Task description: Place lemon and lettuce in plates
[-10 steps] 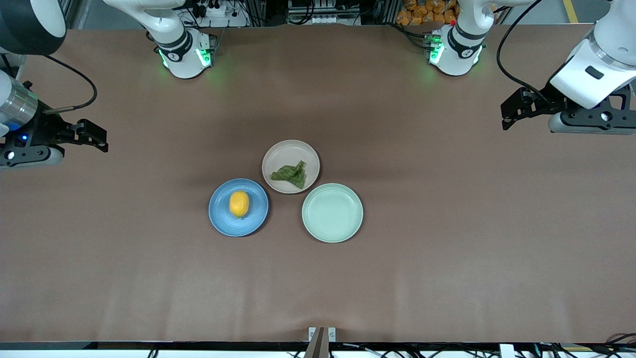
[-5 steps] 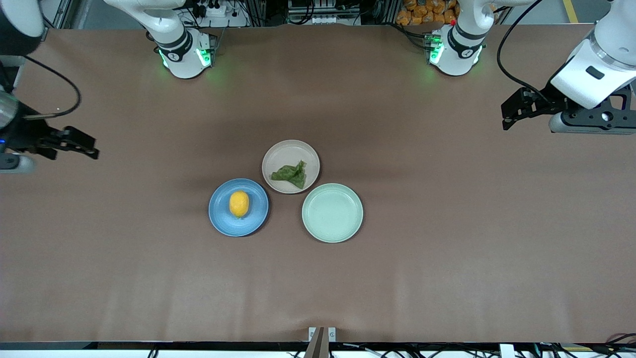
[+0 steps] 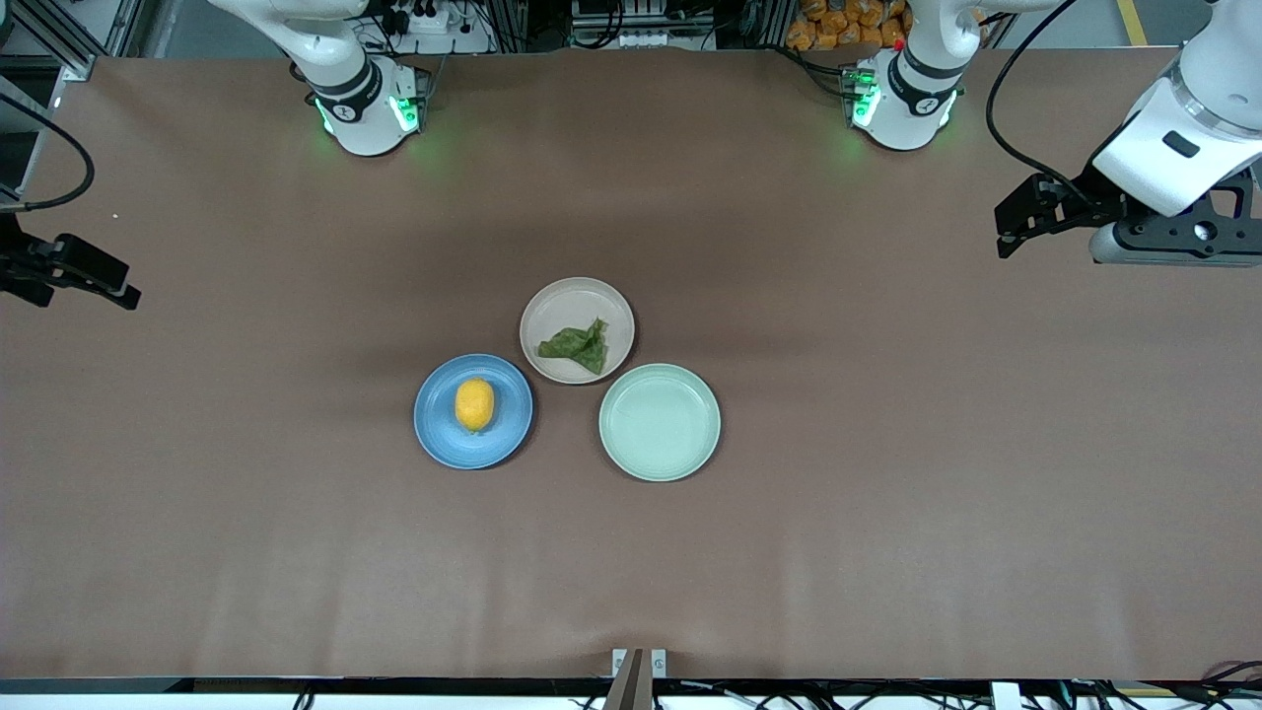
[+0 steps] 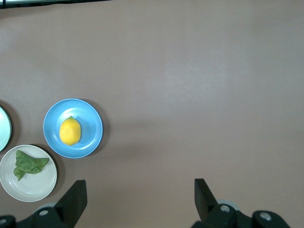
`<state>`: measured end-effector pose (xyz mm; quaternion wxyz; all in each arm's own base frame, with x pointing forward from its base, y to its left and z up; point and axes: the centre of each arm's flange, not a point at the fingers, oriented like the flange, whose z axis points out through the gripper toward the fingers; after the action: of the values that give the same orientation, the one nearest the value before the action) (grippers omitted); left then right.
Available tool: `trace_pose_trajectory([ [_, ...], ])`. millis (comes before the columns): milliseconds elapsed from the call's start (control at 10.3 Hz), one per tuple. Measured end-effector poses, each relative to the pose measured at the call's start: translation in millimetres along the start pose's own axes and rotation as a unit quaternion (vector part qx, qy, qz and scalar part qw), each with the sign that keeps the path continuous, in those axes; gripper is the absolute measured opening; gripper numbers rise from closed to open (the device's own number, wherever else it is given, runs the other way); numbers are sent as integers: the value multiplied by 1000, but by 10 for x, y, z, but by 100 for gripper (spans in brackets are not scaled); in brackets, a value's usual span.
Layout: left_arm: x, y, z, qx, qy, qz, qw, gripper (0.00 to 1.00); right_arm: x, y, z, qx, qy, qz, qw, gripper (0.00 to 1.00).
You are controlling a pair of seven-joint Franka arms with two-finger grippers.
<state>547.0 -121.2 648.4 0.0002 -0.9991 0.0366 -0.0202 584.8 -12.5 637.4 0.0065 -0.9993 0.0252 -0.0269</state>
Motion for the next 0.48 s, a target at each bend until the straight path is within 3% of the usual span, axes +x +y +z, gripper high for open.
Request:
trace_pose_trajectory([
  [194,0,0,0,0,0,0,1000,100,-21,-8,-1,-9,-8,1,1000,100],
  [388,0,0,0,0,0,0,1000,100,-136,-7,40,-9,-54,7,998,100],
  [485,0,0,0,0,0,0,1000,100,-159,-4,37,-9,-61,9,998,100],
])
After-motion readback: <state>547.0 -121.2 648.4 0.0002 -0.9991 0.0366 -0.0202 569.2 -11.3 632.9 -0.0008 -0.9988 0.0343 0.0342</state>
